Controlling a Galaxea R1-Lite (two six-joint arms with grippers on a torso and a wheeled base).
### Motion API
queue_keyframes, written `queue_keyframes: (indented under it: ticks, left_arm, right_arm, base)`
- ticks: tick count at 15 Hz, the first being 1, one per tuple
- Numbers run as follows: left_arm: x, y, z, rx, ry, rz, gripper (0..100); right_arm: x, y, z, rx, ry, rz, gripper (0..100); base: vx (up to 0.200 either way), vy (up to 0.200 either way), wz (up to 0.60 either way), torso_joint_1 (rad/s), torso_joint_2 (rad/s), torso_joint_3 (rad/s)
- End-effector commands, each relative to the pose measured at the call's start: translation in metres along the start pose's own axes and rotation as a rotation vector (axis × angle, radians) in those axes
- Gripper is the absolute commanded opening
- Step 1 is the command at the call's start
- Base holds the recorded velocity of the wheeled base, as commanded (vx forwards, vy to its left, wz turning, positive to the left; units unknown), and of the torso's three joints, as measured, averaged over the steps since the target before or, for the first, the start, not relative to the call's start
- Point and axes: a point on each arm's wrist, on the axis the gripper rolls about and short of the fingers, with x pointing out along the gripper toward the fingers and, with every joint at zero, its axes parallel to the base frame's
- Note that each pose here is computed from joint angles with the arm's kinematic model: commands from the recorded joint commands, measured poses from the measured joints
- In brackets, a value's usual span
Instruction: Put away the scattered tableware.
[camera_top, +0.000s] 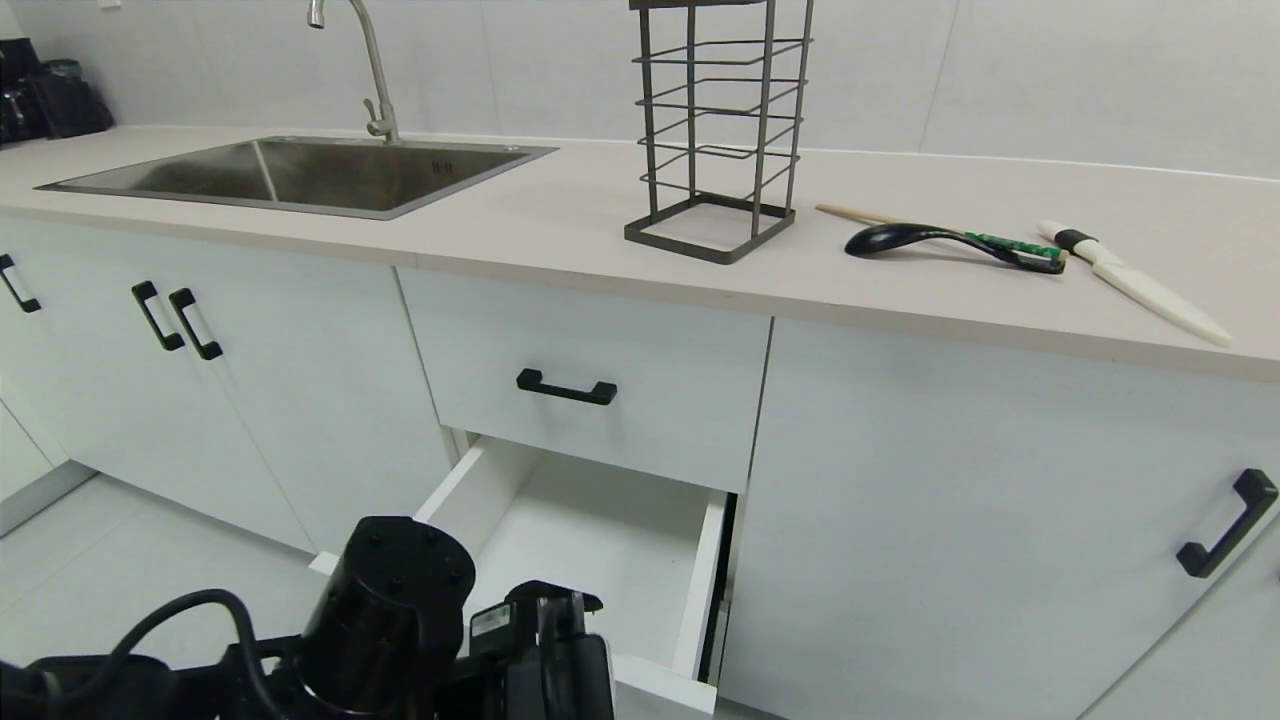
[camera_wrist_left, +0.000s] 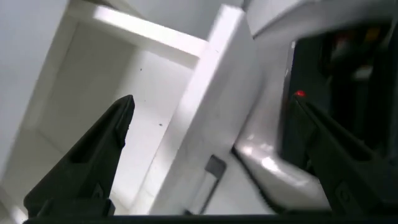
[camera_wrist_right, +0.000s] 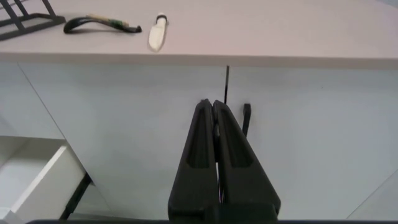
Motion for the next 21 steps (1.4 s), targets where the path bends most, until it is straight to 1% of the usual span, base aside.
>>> queue_keyframes:
  ticks: [1, 2, 3, 4, 5, 6, 7, 8, 9, 10, 12, 13, 14, 15, 16, 17, 18, 19, 20, 21]
  left_arm:
    - [-0.030, 0.012, 0.015, -0.273, -0.105, 0.170, 100]
    - [-0.034, 0.017, 0.015, -0.368, -0.123, 0.209, 100]
    - [-0.036, 0.026, 0.012, -0.517, -0.152, 0.236, 100]
    - [-0.037, 0.029, 0.013, -0.563, -0.176, 0.208, 100]
    - [-0.036, 0.041, 0.010, -0.605, -0.213, 0.146, 100]
    - [-0.033, 0.052, 0.001, -0.611, -0.214, 0.115, 100]
    - [-0.033, 0.056, -0.005, -0.601, -0.221, 0.105, 100]
    - [-0.037, 0.056, -0.010, -0.596, -0.237, 0.101, 100]
    - [-0.041, 0.055, -0.012, -0.581, -0.271, 0.099, 100]
    - [-0.047, 0.052, -0.011, -0.555, -0.327, 0.118, 100]
    - [-0.058, 0.046, -0.012, -0.513, -0.401, 0.162, 100]
    - [-0.070, 0.041, -0.017, -0.486, -0.450, 0.217, 100]
    - [-0.080, 0.043, -0.025, -0.485, -0.465, 0.280, 100]
    - [-0.099, 0.042, -0.034, -0.476, -0.479, 0.376, 100]
    - [-0.107, 0.040, -0.037, -0.471, -0.487, 0.412, 100]
    - [-0.123, 0.036, -0.042, -0.450, -0.497, 0.486, 100]
    - [-0.134, 0.032, -0.044, -0.425, -0.503, 0.542, 100]
    - [-0.143, 0.027, -0.046, -0.414, -0.503, 0.584, 100]
    - [-0.149, 0.022, -0.049, -0.413, -0.495, 0.613, 100]
    - [-0.157, 0.008, -0.056, -0.409, -0.483, 0.653, 100]
  right_arm:
    - [0.000, 0.000, 0.000, 0.000, 0.001, 0.000, 0]
    - [0.000, 0.000, 0.000, 0.000, 0.001, 0.000, 0]
    - [0.000, 0.000, 0.000, 0.000, 0.000, 0.000, 0]
    - [0.000, 0.000, 0.000, 0.000, -0.002, 0.000, 0]
    - [0.000, 0.000, 0.000, 0.000, 0.001, 0.000, 0]
    - [0.000, 0.000, 0.000, 0.000, 0.001, 0.000, 0]
    - [0.000, 0.000, 0.000, 0.000, 0.000, 0.000, 0]
    - [0.000, 0.000, 0.000, 0.000, -0.002, 0.000, 0]
    - [0.000, 0.000, 0.000, 0.000, 0.001, 0.000, 0]
    - [0.000, 0.000, 0.000, 0.000, 0.001, 0.000, 0]
    - [0.000, 0.000, 0.000, 0.000, 0.001, 0.000, 0]
    - [0.000, 0.000, 0.000, 0.000, 0.000, 0.000, 0]
    - [0.000, 0.000, 0.000, 0.000, 0.001, 0.000, 0]
    - [0.000, 0.000, 0.000, 0.000, 0.000, 0.000, 0]
    - [0.000, 0.000, 0.000, 0.000, 0.000, 0.000, 0]
    - [0.000, 0.000, 0.000, 0.000, 0.000, 0.000, 0]
    - [0.000, 0.000, 0.000, 0.000, 0.001, 0.000, 0]
    - [0.000, 0.000, 0.000, 0.000, -0.002, 0.000, 0]
    - [0.000, 0.000, 0.000, 0.000, 0.001, 0.000, 0]
    - [0.000, 0.000, 0.000, 0.000, 0.000, 0.000, 0]
  base:
    - [0.000, 0.000, 0.00, 0.000, 0.00, 0.000]
    - [0.000, 0.000, 0.00, 0.000, 0.00, 0.000]
    - [0.000, 0.000, 0.00, 0.000, 0.00, 0.000]
    - [0.000, 0.000, 0.00, 0.000, 0.00, 0.000]
    - [0.000, 0.000, 0.00, 0.000, 0.00, 0.000]
    - [0.000, 0.000, 0.00, 0.000, 0.00, 0.000]
    - [0.000, 0.000, 0.00, 0.000, 0.00, 0.000]
    - [0.000, 0.000, 0.00, 0.000, 0.00, 0.000]
    - [0.000, 0.000, 0.00, 0.000, 0.00, 0.000]
    - [0.000, 0.000, 0.00, 0.000, 0.00, 0.000]
    - [0.000, 0.000, 0.00, 0.000, 0.00, 0.000]
    - [0.000, 0.000, 0.00, 0.000, 0.00, 0.000]
    - [0.000, 0.000, 0.00, 0.000, 0.00, 0.000]
    - [0.000, 0.000, 0.00, 0.000, 0.00, 0.000]
    - [0.000, 0.000, 0.00, 0.000, 0.00, 0.000]
    - [0.000, 0.000, 0.00, 0.000, 0.00, 0.000]
    - [0.000, 0.000, 0.00, 0.000, 0.00, 0.000]
    - [0.000, 0.000, 0.00, 0.000, 0.00, 0.000]
    - [0.000, 0.000, 0.00, 0.000, 0.00, 0.000]
    - [0.000, 0.000, 0.00, 0.000, 0.00, 0.000]
